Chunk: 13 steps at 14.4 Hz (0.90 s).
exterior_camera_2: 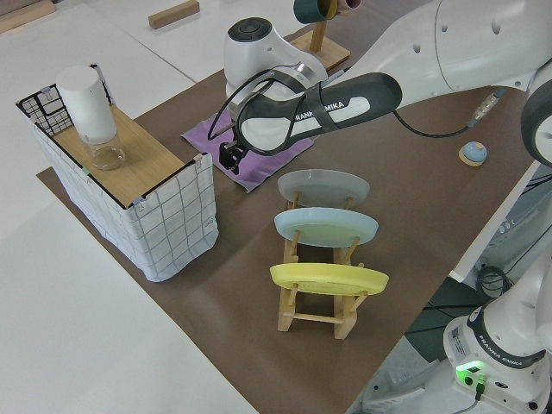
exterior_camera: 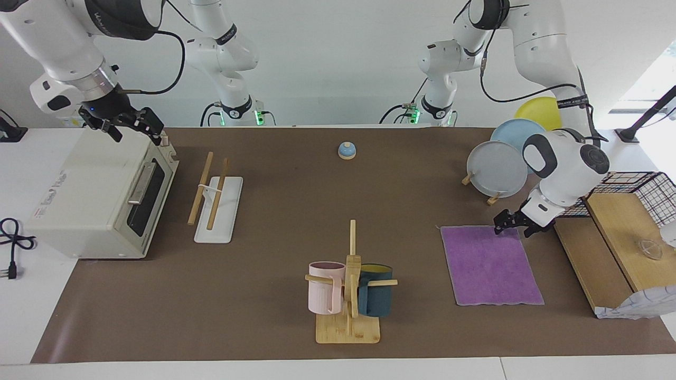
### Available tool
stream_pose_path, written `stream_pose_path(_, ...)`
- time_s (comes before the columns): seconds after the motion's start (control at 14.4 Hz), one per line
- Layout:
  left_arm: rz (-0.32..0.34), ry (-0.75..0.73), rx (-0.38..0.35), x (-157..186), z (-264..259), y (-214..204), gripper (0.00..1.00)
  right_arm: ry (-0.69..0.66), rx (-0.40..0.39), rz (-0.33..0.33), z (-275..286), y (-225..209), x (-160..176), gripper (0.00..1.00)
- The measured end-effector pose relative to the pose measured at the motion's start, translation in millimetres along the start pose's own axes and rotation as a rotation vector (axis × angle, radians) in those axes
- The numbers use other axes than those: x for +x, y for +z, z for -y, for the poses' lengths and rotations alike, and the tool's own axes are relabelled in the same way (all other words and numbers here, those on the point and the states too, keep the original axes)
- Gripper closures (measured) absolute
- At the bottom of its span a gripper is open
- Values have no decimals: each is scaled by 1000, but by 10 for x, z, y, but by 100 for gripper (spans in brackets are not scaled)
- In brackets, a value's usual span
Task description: Fold towel and hang on rack
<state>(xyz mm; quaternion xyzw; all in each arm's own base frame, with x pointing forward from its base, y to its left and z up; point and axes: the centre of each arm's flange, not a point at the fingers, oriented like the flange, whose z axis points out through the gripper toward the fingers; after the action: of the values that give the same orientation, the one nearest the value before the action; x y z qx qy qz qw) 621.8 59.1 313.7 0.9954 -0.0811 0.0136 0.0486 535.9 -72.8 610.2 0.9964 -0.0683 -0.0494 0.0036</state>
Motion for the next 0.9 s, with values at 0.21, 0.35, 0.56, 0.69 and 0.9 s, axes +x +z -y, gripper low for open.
stream_pose_path(0.21, -3, -7, -7, -57, 182, -7, 0, 0, 0, 0, 0, 0, 0, 0)
stream_pose_path(0.35, -7, -19, -29, -65, 174, 17, 3, 0, 0, 0, 0, 0, 0, 0)
stream_pose_path(0.56, 3, -11, -46, -80, 149, 100, 7, 0, 0, 0, 0, 0, 0, 0)
stream_pose_path(0.69, 9, 4, -49, -91, 170, 142, 10, 0, 0, 0, 0, 0, 0, 0)
stream_pose_path(0.9, 11, 7, -49, -107, 214, 157, 19, 0, 0, 0, 0, 0, 0, 0)
